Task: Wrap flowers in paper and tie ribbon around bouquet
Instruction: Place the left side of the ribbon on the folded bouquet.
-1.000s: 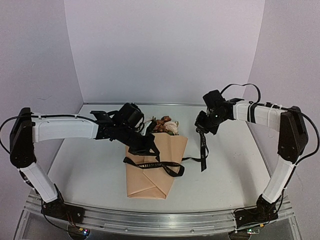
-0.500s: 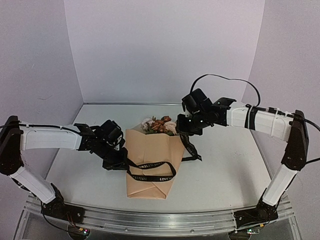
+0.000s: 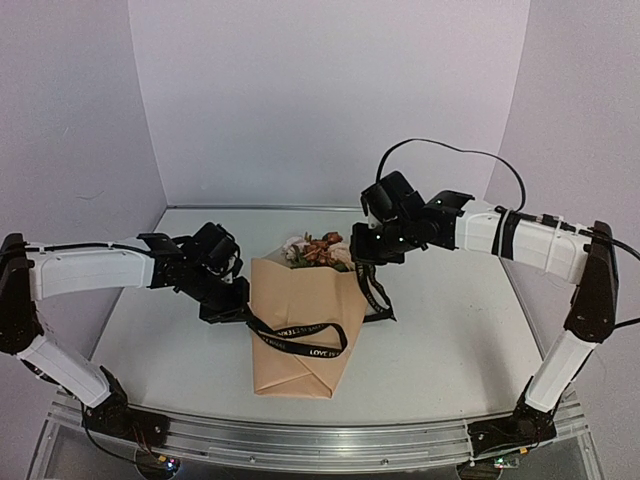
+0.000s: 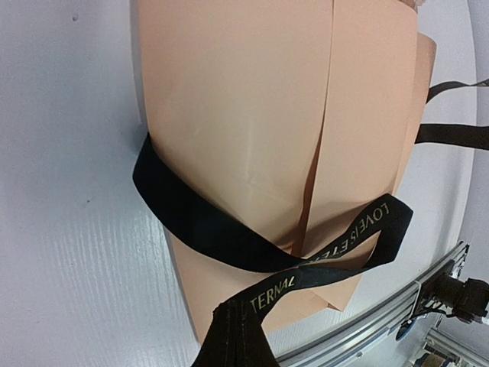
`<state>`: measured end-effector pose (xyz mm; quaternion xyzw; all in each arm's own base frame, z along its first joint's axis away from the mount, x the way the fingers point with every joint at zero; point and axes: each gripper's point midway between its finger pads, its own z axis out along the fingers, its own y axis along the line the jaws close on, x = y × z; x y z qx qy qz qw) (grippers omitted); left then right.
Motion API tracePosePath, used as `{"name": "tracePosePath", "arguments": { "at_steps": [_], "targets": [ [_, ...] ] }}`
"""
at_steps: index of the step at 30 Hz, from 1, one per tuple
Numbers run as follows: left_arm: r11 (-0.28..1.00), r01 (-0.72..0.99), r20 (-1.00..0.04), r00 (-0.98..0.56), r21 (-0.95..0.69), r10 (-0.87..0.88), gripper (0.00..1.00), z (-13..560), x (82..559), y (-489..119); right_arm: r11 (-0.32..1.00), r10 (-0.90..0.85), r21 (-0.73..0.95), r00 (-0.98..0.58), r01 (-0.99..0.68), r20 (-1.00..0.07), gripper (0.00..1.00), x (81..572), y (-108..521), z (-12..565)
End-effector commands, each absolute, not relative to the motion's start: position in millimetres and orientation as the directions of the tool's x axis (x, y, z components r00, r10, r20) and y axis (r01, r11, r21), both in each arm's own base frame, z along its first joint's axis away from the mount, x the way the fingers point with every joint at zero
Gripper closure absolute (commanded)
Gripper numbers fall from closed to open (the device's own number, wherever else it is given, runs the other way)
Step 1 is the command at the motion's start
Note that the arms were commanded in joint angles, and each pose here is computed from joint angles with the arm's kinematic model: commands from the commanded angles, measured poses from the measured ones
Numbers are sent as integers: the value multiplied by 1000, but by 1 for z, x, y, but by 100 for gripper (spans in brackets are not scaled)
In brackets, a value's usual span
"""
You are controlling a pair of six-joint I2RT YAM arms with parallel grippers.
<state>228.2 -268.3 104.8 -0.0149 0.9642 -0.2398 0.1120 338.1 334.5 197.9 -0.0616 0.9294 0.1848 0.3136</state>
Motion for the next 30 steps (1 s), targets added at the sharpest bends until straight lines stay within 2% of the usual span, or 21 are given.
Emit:
{"name": "tracePosePath", "arguments": {
  "at_steps": [1,10,16,20,24,27,30],
  "targets": [
    [888,93,-310,-949,-450,-58,100,135,266,-268,935,59,292,-724,-201,-687,100,353,326,240],
    [868,161,-360,-932,-471,-23,100,154,316,-279,913,76,331,-695,-240,-715,100,354,334,266],
    [797,266,-405,-914,-542,29,100,184,319,-300,948,121,294,-711,-126,-693,100,364,311,249],
    [572,486,-517,-847,-661,122,100,239,291,-340,935,181,346,-739,-75,-649,100,379,302,245],
    [354,682,-632,-729,-640,263,100,276,246,-402,916,208,396,-759,-70,-617,100,389,300,247],
    [186,736,-654,-668,-651,355,100,279,215,-456,896,231,441,-786,-58,-574,100,397,297,243],
    [97,760,-664,-615,-642,425,100,272,197,-501,876,238,480,-816,-54,-527,100,402,294,236]
  ]
}}
